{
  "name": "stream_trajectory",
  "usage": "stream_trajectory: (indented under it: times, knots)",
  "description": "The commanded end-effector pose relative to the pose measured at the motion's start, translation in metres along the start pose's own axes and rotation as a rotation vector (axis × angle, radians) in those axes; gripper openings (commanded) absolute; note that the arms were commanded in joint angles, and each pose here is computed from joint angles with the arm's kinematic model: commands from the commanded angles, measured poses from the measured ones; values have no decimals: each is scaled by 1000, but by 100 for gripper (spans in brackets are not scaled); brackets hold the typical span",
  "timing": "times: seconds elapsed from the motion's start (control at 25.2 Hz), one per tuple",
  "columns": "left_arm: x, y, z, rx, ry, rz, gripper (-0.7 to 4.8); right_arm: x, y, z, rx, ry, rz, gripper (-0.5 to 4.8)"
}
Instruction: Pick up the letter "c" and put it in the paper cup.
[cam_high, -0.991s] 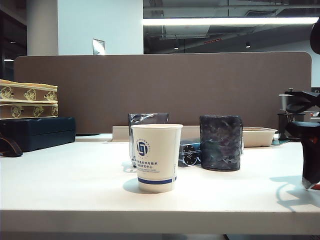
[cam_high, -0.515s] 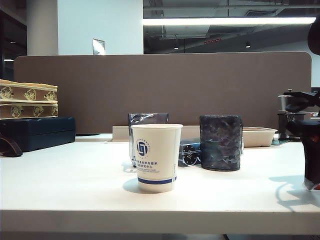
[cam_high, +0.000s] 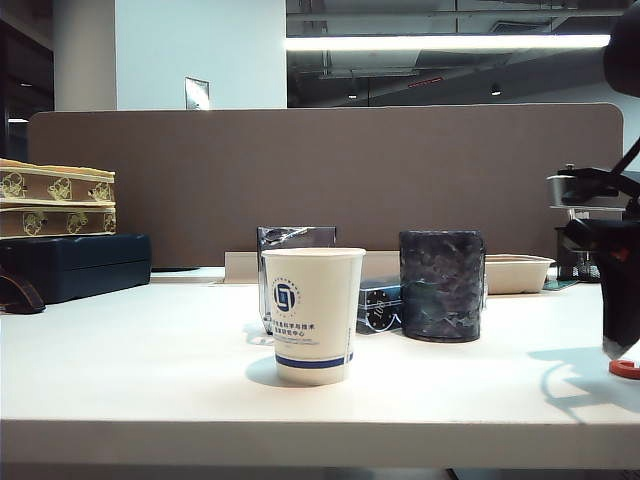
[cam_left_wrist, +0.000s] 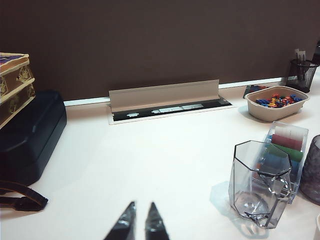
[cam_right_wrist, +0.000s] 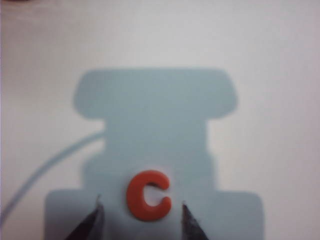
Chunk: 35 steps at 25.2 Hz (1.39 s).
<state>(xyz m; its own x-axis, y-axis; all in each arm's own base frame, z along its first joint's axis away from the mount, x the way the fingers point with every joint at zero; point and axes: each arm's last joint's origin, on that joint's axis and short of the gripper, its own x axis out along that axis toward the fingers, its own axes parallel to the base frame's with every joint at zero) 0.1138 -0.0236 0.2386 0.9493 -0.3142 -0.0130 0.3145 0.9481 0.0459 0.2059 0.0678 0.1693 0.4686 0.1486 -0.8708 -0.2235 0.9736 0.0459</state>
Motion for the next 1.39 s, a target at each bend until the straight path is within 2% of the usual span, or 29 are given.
stream_trajectory:
  times: [0.04,0.75,1.39]
  knots:
    - [0,0,2,-2,-16,-5,26,0,-1,0,-4,1,-22,198]
    - [0,0,2,-2,-17,-5,26,1,0,5,-7,-37,-16,198]
    - [0,0,2,-2,-16,-5,26,9,0,3,-11,-3,-17,198]
